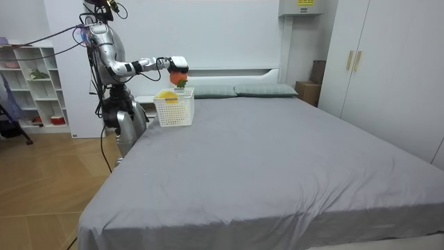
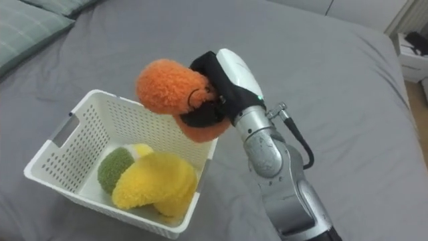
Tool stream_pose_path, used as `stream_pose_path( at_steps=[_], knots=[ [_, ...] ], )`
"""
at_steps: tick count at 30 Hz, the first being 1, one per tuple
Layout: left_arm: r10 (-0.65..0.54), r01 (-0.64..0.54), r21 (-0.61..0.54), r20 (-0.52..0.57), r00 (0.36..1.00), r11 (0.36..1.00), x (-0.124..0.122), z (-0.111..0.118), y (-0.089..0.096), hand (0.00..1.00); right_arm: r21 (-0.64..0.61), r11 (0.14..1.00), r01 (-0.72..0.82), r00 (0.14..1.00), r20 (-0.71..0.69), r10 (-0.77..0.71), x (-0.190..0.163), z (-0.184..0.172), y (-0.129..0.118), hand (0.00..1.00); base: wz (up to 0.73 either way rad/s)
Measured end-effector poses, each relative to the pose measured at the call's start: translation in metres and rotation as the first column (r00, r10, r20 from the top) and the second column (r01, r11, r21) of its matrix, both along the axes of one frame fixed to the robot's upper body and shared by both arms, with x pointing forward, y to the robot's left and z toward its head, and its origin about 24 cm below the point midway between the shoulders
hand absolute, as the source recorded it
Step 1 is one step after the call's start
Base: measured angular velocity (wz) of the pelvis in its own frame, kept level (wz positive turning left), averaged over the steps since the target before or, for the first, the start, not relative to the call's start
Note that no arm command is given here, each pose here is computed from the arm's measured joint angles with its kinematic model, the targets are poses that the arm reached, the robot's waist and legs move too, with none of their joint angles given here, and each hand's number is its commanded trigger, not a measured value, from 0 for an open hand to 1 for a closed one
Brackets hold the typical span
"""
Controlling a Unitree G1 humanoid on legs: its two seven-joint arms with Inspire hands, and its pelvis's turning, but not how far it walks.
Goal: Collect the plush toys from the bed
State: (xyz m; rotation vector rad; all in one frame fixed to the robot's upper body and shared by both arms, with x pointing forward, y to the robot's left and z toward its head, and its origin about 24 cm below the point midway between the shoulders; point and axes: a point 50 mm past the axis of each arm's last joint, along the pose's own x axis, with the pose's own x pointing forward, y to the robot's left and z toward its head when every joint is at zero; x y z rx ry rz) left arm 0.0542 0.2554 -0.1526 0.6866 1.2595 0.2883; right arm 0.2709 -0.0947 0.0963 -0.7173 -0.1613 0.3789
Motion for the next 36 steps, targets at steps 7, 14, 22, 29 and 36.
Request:
stream_pose_path(
  at_steps=[7, 14, 22, 29, 36],
  knots=[
    [-0.008, 0.008, 0.013, 0.000, 1.000, 1.000, 0.003, 0.001, 0.001, 0.00, -0.018, 0.994, -0.108, 0.993, -0.055, 0.106, -0.002, -0.004, 0.027, 1.00, 0.06],
    [-0.033, 0.033, 0.015, -0.022, 0.999, 0.999, 0.003, 0.000, -0.002, 0.00, -0.040, 0.990, -0.138, 0.983, -0.132, 0.131, 0.003, -0.020, 0.038, 1.00, 0.06],
    [-0.075, 0.076, 0.009, -0.031, 0.997, 0.997, 0.004, -0.001, -0.007, 0.00, -0.037, 0.985, -0.171, 0.975, -0.148, 0.163, -0.001, -0.023, 0.047, 0.58, 0.12],
    [-0.116, 0.116, 0.007, -0.016, 0.993, 0.993, 0.009, 0.000, -0.010, 0.00, -0.053, 0.978, -0.201, 0.967, -0.171, 0.190, -0.006, -0.032, 0.056, 0.00, 0.04],
    [-0.139, 0.139, 0.004, -0.029, 0.990, 0.990, 0.006, -0.001, -0.012, 0.00, -0.025, 0.980, -0.198, 0.964, -0.188, 0.190, -0.005, -0.034, 0.058, 0.00, 0.05]
  ],
)
